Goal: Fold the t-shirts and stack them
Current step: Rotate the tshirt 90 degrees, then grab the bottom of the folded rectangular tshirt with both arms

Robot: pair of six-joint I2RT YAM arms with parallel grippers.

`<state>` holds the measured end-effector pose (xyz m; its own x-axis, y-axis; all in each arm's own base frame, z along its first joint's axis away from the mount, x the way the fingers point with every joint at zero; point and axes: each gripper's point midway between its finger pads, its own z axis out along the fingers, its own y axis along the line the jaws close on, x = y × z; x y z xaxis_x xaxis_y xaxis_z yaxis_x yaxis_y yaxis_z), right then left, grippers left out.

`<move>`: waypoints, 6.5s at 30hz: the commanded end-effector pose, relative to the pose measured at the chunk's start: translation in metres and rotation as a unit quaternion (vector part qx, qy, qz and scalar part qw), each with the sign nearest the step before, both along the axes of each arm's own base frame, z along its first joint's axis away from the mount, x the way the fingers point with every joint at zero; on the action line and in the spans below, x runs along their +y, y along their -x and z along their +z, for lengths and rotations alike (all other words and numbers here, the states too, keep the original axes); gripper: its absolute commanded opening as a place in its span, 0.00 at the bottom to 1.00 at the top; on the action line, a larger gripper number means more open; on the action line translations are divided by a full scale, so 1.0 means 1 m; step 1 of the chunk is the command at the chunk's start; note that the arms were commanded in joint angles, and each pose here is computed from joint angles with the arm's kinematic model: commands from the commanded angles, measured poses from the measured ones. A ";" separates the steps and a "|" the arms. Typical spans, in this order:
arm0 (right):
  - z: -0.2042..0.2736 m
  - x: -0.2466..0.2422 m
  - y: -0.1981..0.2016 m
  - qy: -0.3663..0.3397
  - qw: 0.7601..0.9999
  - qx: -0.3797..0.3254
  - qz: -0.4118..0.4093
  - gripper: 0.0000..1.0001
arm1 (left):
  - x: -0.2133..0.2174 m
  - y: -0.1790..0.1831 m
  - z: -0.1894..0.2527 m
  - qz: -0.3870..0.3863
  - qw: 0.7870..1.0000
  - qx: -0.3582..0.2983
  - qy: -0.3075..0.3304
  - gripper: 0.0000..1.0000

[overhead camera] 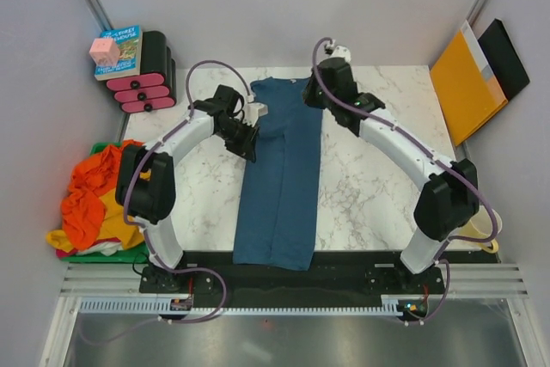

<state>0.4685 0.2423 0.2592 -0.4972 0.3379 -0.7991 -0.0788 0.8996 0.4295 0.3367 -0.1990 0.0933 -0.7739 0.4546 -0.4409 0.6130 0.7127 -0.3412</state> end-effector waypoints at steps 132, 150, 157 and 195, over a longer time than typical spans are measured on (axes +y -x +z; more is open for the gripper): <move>0.040 -0.021 0.272 0.203 0.966 -0.104 -0.124 0.71 | 0.152 -0.026 0.016 0.242 0.826 -0.501 0.090 1.00; -0.003 -0.050 0.221 0.234 0.961 -0.083 -0.123 0.68 | 0.175 -0.034 0.012 0.317 0.809 -0.491 0.063 1.00; -0.017 -0.052 0.231 0.254 0.963 -0.053 -0.074 0.70 | 0.175 -0.036 0.013 0.317 0.809 -0.492 0.063 1.00; -0.139 -0.056 0.253 0.209 0.973 0.065 -0.072 0.62 | 0.013 0.200 -0.022 0.363 0.931 0.006 0.034 0.57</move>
